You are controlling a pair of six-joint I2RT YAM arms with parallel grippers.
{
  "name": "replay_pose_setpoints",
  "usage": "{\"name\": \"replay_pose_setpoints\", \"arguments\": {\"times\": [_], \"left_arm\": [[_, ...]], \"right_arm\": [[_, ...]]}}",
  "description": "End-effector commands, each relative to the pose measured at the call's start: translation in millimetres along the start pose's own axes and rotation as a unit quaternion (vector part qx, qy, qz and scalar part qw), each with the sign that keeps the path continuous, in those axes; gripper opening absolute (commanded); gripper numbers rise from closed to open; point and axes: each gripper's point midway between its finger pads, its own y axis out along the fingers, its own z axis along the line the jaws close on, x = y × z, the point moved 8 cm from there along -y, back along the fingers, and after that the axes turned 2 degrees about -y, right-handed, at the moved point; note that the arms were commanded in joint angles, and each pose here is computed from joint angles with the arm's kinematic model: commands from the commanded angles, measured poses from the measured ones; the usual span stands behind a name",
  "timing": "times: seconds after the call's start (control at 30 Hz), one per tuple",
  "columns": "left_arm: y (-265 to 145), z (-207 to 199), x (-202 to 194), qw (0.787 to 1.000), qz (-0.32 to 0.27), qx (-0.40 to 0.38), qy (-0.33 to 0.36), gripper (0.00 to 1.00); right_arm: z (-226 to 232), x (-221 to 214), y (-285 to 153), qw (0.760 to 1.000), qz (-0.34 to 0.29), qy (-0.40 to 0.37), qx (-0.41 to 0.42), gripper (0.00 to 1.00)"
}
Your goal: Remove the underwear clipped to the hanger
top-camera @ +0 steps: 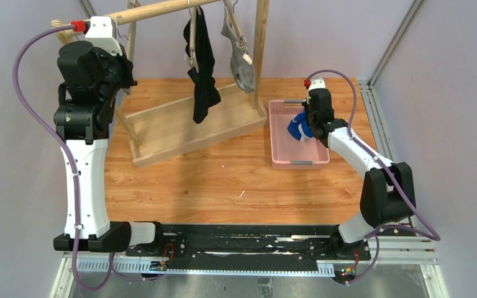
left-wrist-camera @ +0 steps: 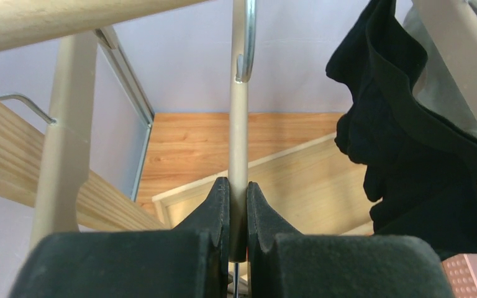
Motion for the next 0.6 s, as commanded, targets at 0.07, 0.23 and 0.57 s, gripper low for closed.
{"name": "replay_pose_setpoints", "arguments": {"times": [0.07, 0.23, 0.57], "left_arm": [[-2, 7, 29, 0.997, -0.067, 0.016, -0.023, 0.00], [4, 8, 35, 0.996, -0.083, 0.016, -0.036, 0.00], [27, 20, 30, 0.995, -0.069, 0.054, -0.038, 0.00]], "right_arm": [[-17, -6, 15, 0.999, 0.007, 0.015, -0.031, 0.01], [-15, -17, 17, 0.999, 0.017, 0.019, -0.024, 0.00], [-8, -38, 30, 0.998, 0.055, 0.008, -0.018, 0.01]]}}
